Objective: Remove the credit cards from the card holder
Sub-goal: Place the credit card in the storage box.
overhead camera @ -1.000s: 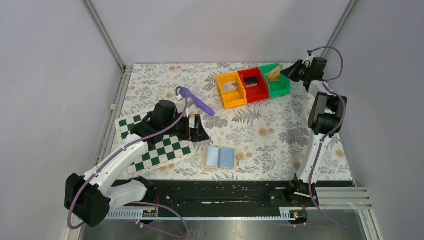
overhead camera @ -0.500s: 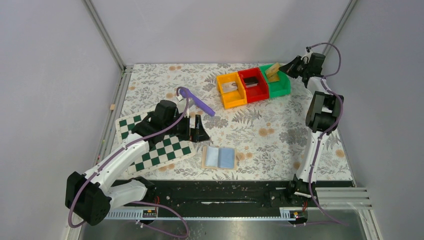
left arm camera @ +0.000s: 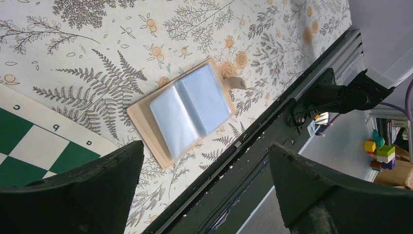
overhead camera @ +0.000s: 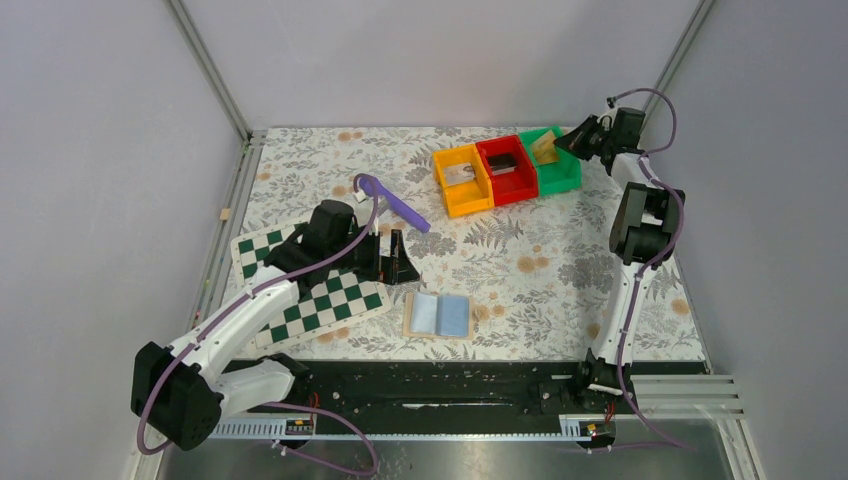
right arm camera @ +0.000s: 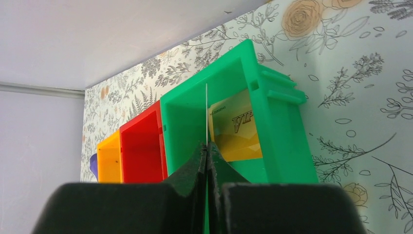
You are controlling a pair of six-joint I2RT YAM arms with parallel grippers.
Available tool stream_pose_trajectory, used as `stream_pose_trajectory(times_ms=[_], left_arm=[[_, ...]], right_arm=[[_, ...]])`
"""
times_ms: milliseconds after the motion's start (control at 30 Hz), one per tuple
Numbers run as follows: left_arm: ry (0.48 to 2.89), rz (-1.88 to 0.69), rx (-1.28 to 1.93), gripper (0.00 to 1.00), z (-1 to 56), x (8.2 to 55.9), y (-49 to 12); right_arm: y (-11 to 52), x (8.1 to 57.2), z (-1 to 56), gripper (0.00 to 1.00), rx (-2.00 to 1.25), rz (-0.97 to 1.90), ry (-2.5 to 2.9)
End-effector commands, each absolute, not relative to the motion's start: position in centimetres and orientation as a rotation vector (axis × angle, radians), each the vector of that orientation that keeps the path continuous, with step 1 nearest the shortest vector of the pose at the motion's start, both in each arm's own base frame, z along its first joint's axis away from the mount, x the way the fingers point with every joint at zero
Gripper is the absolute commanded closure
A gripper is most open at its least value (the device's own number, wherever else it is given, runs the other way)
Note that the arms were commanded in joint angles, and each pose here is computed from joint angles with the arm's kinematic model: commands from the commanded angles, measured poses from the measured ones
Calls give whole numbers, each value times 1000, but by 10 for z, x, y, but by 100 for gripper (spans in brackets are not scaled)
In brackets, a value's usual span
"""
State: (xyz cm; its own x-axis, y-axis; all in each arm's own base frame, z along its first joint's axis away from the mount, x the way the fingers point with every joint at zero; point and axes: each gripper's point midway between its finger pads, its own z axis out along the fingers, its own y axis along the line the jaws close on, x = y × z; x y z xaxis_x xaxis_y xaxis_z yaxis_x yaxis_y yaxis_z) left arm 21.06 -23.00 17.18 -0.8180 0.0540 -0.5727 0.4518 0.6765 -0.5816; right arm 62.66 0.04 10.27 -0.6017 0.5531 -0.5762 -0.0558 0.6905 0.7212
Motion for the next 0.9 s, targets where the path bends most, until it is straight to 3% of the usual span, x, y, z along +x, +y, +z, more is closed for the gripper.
stream_pose_trajectory(times_ms=[0, 300, 500, 867], left_arm=[[2310, -1020, 409, 1, 183, 218, -233], [2315, -1019, 406, 1, 181, 218, -233], [2311, -1014, 404, 1, 182, 218, -232], [2322, -949, 369, 1, 182, 219, -222]], right_arm=[[2, 634, 115, 97, 370, 877, 2044], [-7, 647, 131, 85, 395, 826, 2048], [-15, 653, 169, 66, 409, 776, 2021], [-8, 611, 216, 67, 420, 747, 2003]])
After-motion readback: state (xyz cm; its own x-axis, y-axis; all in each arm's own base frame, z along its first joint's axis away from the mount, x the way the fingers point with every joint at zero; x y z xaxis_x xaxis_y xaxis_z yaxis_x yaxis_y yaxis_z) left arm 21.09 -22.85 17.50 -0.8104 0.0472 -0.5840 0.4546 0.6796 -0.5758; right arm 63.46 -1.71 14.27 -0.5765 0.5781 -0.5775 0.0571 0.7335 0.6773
